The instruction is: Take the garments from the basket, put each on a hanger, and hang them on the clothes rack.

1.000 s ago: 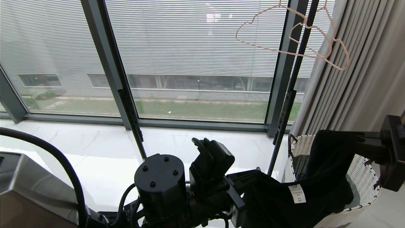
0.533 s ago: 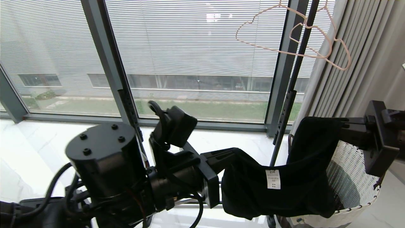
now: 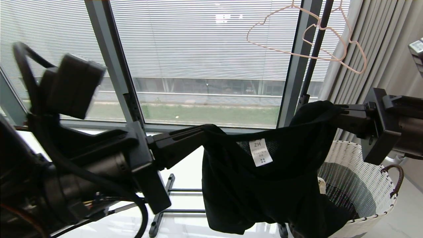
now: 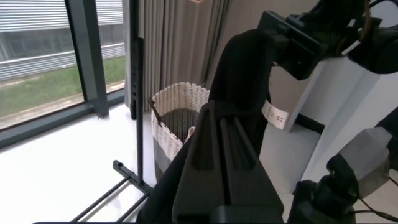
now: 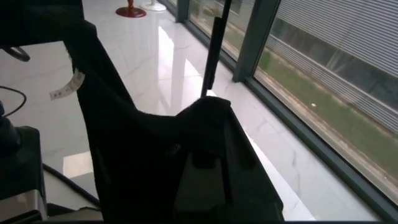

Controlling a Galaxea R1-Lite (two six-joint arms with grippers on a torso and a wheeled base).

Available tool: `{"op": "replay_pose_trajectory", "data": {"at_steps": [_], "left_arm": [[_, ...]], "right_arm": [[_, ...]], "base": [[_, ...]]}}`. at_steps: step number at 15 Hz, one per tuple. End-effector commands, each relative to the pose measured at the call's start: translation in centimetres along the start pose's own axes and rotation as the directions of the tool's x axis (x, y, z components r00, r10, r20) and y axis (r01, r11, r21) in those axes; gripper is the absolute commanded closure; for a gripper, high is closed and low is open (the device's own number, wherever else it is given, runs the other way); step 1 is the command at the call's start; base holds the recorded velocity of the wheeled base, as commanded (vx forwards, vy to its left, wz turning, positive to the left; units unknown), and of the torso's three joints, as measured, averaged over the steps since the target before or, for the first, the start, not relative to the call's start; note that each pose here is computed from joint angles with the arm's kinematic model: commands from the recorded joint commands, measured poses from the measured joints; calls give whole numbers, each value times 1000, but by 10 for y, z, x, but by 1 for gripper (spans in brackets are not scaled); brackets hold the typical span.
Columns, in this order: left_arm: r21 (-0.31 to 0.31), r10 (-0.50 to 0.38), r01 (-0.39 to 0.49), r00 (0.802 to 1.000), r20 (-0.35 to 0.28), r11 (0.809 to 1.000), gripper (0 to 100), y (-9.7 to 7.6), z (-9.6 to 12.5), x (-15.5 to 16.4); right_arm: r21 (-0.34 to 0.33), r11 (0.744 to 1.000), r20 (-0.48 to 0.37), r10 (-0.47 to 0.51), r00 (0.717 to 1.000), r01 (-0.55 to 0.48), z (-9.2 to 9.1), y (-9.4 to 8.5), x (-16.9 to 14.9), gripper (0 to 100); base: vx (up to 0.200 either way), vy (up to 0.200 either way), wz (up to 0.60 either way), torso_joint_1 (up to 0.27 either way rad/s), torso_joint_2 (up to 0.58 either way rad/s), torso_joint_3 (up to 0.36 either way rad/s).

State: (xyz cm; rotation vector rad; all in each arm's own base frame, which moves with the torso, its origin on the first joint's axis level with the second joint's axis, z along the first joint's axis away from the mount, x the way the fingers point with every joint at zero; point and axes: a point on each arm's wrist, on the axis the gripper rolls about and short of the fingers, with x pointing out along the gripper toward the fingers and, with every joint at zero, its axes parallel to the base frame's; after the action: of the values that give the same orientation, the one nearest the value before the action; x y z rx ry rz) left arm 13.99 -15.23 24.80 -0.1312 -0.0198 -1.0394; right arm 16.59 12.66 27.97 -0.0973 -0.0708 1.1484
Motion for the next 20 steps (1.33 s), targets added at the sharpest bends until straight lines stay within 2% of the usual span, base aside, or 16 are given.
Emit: {"op": "replay_pose_trajectory", "data": {"at_steps": [1,5,8,11,12,15,17,20], "left_arm": [[21,-2,1,996,84,1000,100,-8,26,-29],[22,99,-100,994,45,995,100,0,34,-52],[30,155,-157,986,60,987,100,4,48,-61],[23,175,-175,984,19,984,100,4,51,-67],[37,177,-177,984,4,984,100,5,51,-65],[172,207,-185,971,-119,968,100,14,44,-52],[184,206,-181,970,-130,966,100,19,49,-40],[193,201,-179,974,-101,965,100,22,62,-29]], "right_arm": [[-3,1000,7,12,1000,-12,2,-1,7,100],[-7,998,18,56,998,-55,6,-6,27,100],[-17,996,38,87,995,-87,14,-8,46,100],[-27,995,55,94,994,-92,20,-11,55,100],[-27,996,55,92,994,-91,21,-11,55,100],[-38,997,67,70,995,-67,24,-12,45,100],[-44,998,75,49,996,-46,27,-13,37,100],[-59,998,95,17,995,-12,33,-13,22,100]], "base": [[0,0,0,0,0,0],[0,0,0,0,0,0],[0,0,0,0,0,0],[0,0,0,0,0,0],[0,0,0,0,0,0],[0,0,0,0,0,0],[0,0,0,0,0,0],[0,0,0,0,0,0]]}}
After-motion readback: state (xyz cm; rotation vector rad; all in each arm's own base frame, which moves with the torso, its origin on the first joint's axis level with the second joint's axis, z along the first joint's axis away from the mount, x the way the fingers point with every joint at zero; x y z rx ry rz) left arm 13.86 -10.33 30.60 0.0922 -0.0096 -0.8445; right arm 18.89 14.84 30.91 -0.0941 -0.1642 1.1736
